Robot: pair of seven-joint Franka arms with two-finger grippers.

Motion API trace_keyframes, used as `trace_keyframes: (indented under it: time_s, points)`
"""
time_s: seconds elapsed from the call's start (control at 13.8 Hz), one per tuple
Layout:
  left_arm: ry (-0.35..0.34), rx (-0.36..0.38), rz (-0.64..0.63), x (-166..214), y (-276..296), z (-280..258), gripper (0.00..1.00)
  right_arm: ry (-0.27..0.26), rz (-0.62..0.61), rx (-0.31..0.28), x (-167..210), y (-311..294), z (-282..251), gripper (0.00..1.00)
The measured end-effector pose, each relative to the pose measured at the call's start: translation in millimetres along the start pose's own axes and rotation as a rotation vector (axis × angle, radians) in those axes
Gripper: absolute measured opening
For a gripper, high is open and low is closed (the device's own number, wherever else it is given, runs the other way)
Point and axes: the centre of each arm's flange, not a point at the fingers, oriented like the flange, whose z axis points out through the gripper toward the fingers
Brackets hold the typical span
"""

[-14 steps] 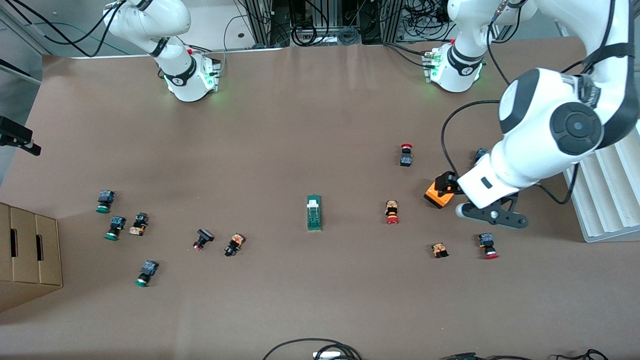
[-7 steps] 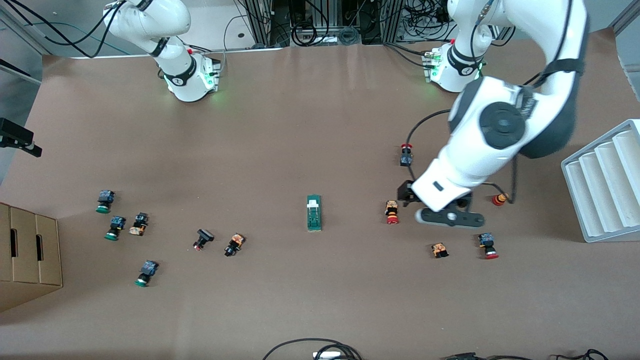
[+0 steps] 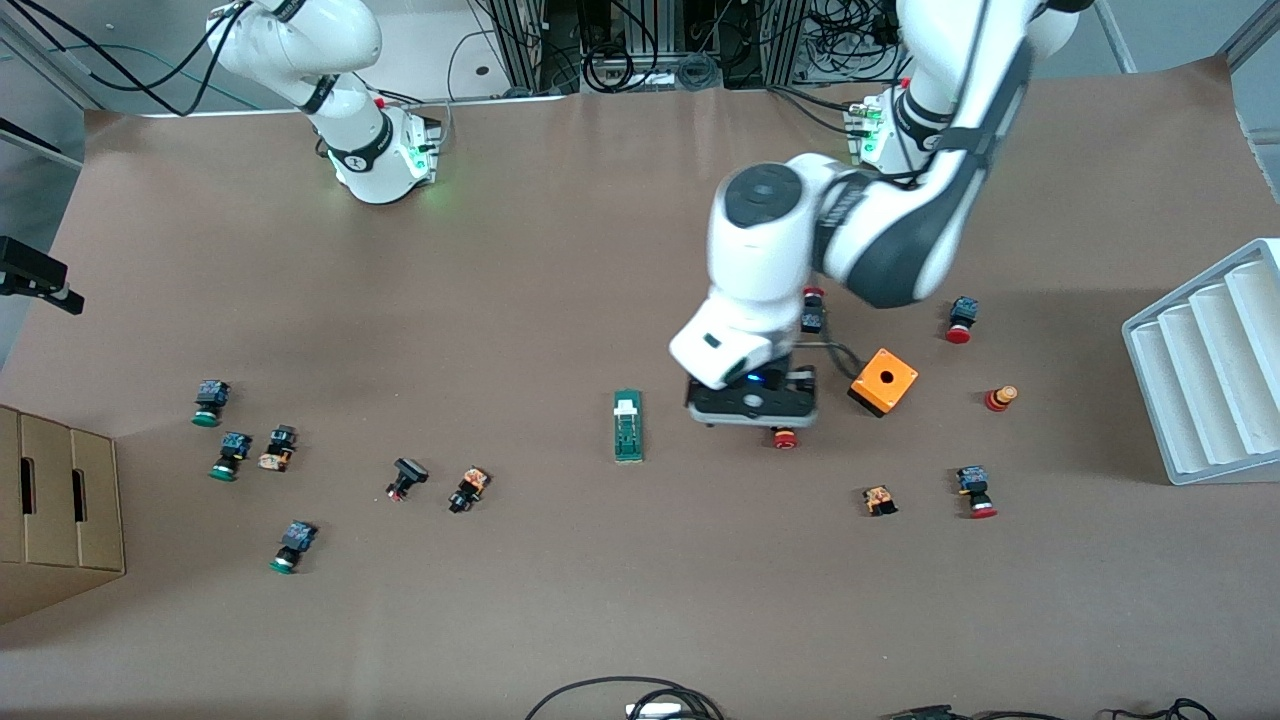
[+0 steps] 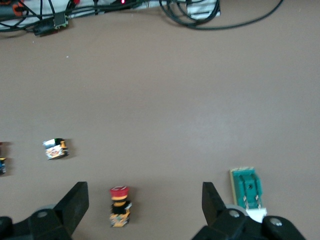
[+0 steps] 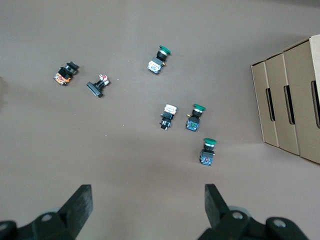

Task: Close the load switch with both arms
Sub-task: 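Move the left gripper over the green load switch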

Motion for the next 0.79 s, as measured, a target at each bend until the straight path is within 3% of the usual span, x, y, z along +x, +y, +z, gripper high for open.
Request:
trace_keyframes:
  time_s: [0.22, 0.79]
  points:
    - [0.05, 0.029, -0.074, -18, 29, 13, 1.0, 0.0, 0.0, 0.0, 0, 0, 0, 1.0]
    - [0.301, 0.059, -0.261, -65, 93, 47, 1.0, -0.003, -0.001, 0.0, 1, 0, 2, 1.0]
